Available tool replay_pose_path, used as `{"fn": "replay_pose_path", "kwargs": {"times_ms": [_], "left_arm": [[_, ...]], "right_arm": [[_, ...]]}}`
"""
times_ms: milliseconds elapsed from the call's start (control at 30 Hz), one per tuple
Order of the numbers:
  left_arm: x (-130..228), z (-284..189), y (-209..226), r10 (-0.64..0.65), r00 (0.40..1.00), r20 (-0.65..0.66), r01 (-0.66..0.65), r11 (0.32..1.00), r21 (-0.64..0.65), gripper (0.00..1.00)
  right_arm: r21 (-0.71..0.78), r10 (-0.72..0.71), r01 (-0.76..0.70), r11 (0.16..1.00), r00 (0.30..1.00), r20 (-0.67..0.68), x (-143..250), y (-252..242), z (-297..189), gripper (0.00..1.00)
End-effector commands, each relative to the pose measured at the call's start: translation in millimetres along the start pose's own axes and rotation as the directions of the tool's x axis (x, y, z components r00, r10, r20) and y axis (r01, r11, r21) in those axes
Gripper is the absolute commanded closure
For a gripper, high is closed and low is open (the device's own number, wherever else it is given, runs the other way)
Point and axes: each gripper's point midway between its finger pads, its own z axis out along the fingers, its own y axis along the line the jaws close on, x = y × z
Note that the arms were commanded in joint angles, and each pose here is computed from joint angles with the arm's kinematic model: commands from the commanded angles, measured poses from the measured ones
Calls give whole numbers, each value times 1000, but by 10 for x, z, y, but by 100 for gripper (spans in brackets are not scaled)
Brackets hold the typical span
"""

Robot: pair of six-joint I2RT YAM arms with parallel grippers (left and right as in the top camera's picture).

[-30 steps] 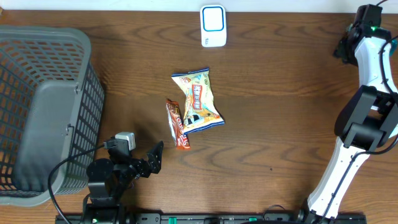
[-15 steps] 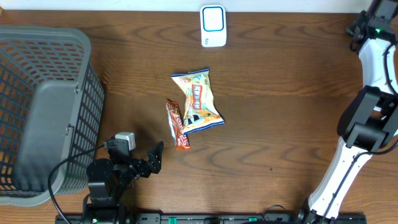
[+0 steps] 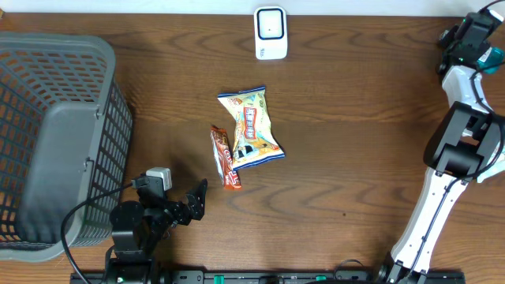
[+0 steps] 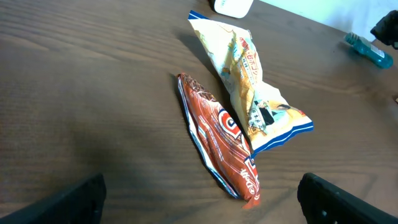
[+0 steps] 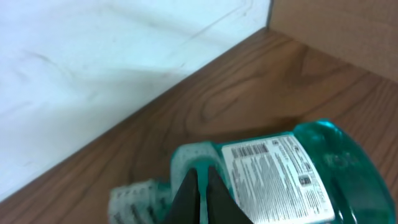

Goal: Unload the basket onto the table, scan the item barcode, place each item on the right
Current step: 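Move the bottle to the right table edge and release it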

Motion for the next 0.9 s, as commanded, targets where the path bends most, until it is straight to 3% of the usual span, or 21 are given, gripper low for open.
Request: {"fn": "replay_pose_path", "kwargs": {"times_ms": [0,167,300,700,800,867], "left_arm": [[122,18,13,-23,999,-37,23,1000,3,2],[122,18,13,-23,999,-37,23,1000,3,2],[122,18,13,-23,999,-37,23,1000,3,1],[122,18,13,-23,999,-37,23,1000,3,1],[122,18,13,-23,999,-37,23,1000,3,2],[122,18,13,-23,999,-37,23,1000,3,2]], "right_arm": [[69,21,-25,997,998,56,-135,-290,175,99],[105,30,-36,994,998,61,-180,-508,338,99],[166,21,-23,986,1000,12,3,-750,427,99],[296,61,43,954,941,-333,960,-1384,353,99],[322,69,86,943,895,-441,1207,-1500,214,99],[408,154,80,910,847,-510,1426,-1694,30,99]]}}
